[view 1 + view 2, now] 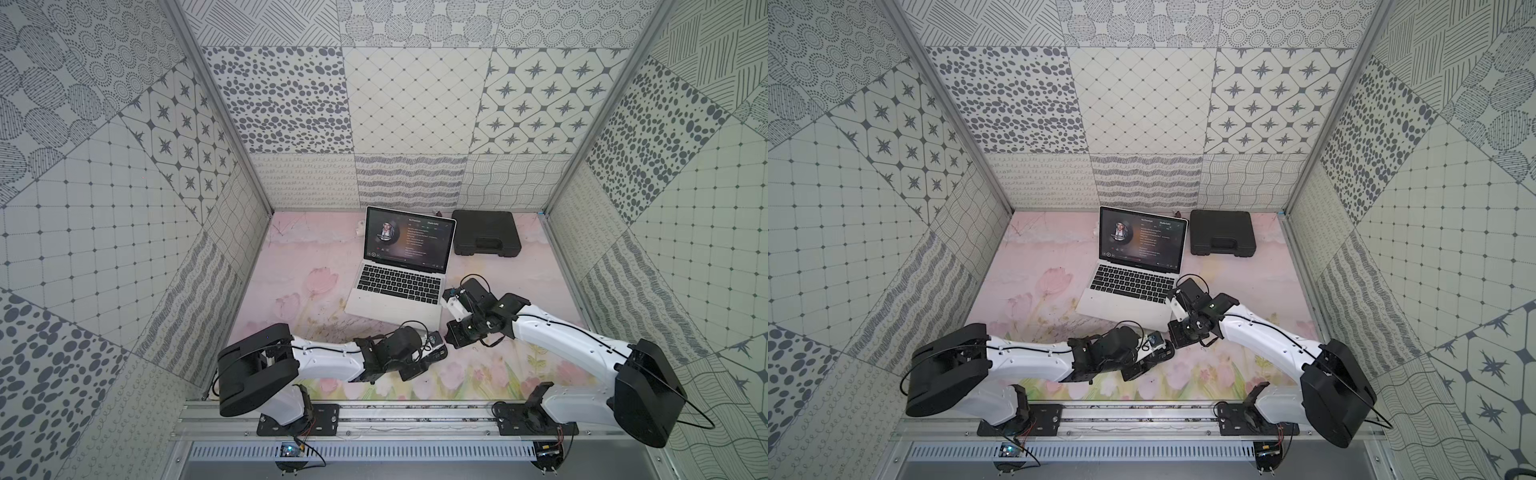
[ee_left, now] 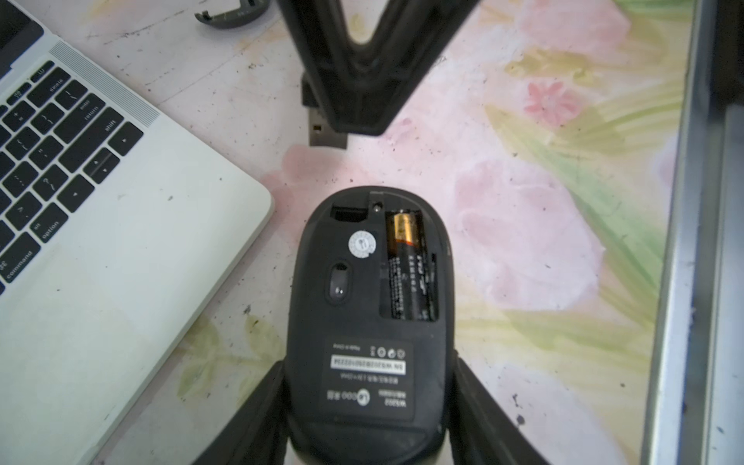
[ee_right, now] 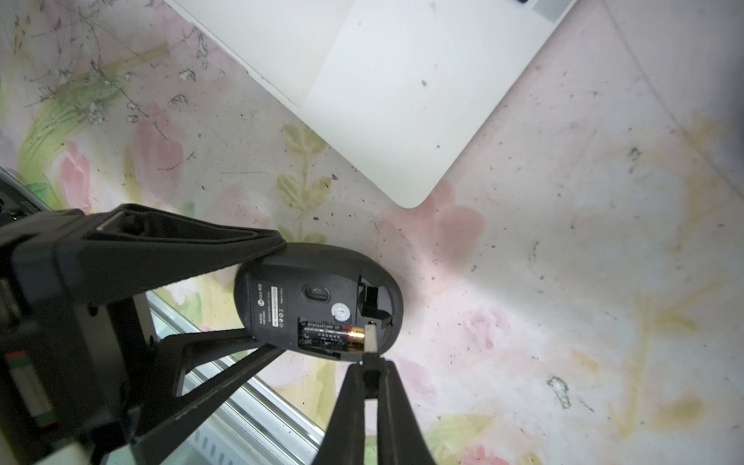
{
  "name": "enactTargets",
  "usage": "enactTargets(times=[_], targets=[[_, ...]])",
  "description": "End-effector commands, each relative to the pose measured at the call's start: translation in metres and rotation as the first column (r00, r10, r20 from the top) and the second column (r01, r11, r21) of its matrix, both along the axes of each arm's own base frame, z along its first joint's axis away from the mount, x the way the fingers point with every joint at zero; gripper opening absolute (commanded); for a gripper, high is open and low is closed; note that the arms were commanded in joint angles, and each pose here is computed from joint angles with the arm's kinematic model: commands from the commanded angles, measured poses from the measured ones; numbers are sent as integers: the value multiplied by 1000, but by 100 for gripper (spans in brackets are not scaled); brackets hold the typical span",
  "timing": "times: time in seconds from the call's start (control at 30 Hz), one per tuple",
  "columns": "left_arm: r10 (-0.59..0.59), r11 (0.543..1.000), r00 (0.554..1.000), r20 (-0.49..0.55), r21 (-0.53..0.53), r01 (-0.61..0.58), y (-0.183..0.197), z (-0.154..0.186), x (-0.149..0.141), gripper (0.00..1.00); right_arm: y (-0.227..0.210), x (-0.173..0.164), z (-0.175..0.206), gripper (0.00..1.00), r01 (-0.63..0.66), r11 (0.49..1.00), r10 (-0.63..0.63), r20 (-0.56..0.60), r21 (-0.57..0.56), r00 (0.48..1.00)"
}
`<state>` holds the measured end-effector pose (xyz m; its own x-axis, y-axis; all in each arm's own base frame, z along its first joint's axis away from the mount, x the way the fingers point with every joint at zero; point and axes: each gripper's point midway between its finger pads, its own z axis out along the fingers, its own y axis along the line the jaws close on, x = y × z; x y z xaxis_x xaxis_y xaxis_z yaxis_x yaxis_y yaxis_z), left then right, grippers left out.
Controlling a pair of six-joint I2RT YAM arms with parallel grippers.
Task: Remove the wireless mouse receiver from the laptop
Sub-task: Insert the USB plug into the mouse.
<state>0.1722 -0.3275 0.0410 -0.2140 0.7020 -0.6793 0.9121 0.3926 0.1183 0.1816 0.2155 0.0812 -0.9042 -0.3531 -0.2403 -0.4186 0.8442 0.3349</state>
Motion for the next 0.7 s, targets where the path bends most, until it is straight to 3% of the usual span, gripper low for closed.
enactTargets(times=[0.0, 0.33, 0.67], targets=[[-53, 998, 999, 9, 30, 52, 3, -1, -4, 19, 11, 1, 5, 0, -44, 999, 45, -1, 29, 999], [-49, 998, 999, 22, 41, 48, 7, -6, -3, 15, 25, -3, 2, 0, -41, 997, 46, -73, 67, 996], [-40, 998, 999, 33, 39, 38, 9, -5, -2, 14, 27, -4, -11, 0, -32, 999, 36, -106, 37, 994]])
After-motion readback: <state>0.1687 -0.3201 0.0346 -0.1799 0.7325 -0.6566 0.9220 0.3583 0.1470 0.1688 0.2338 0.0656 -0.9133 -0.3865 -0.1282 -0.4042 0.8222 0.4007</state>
